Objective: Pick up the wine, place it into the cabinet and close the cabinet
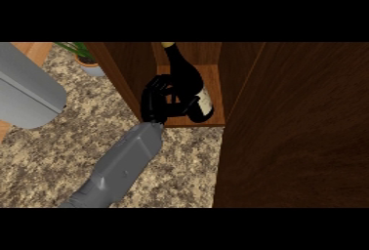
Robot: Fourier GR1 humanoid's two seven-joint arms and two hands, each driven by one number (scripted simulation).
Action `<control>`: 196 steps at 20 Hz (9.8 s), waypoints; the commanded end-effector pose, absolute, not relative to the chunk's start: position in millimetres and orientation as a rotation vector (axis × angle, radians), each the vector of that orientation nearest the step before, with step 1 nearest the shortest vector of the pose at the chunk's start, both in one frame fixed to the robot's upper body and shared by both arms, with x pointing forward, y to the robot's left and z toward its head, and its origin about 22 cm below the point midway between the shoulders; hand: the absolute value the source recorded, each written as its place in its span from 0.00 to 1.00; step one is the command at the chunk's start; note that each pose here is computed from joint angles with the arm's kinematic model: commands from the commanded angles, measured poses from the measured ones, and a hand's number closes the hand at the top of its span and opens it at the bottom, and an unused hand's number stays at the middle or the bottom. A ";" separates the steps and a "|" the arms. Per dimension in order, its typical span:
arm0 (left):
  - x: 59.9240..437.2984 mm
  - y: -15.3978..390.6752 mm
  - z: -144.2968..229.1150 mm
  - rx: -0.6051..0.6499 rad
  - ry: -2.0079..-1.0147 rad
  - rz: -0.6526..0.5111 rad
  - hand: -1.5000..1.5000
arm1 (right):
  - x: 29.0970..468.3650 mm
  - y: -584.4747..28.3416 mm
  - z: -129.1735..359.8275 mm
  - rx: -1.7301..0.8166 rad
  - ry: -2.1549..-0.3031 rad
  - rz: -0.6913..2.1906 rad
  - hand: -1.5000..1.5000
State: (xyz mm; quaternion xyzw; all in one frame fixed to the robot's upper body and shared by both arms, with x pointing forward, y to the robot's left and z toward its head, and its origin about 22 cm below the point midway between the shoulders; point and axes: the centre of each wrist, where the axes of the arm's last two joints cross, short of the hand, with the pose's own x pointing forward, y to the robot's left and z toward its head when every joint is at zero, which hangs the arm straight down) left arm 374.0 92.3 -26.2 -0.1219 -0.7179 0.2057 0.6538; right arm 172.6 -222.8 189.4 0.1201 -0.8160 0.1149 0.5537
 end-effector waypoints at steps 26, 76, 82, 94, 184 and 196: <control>396.4 89.2 -8.6 -0.186 -1.537 0.466 1.00 | 191.6 -208.1 173.1 0.379 -1.959 0.330 0.00; 387.5 44.8 15.2 -0.106 -1.755 0.384 0.00 | 195.0 -214.5 177.5 0.374 -1.952 0.302 0.00; 373.2 41.6 1.9 -0.174 -1.726 0.382 0.00 | 194.4 -200.3 191.5 0.411 -1.932 0.340 0.00; 355.2 37.1 -11.6 -0.241 -1.757 0.299 0.00 | 173.4 -223.9 169.5 0.335 -1.908 0.298 0.00; 113.1 432.5 71.1 -0.397 -1.869 0.170 0.00 | 268.3 -5.7 251.1 0.518 -1.846 0.533 1.00; 125.0 442.6 80.7 -0.377 -1.901 0.152 0.00 | 313.2 25.4 235.9 0.757 -1.386 1.069 1.00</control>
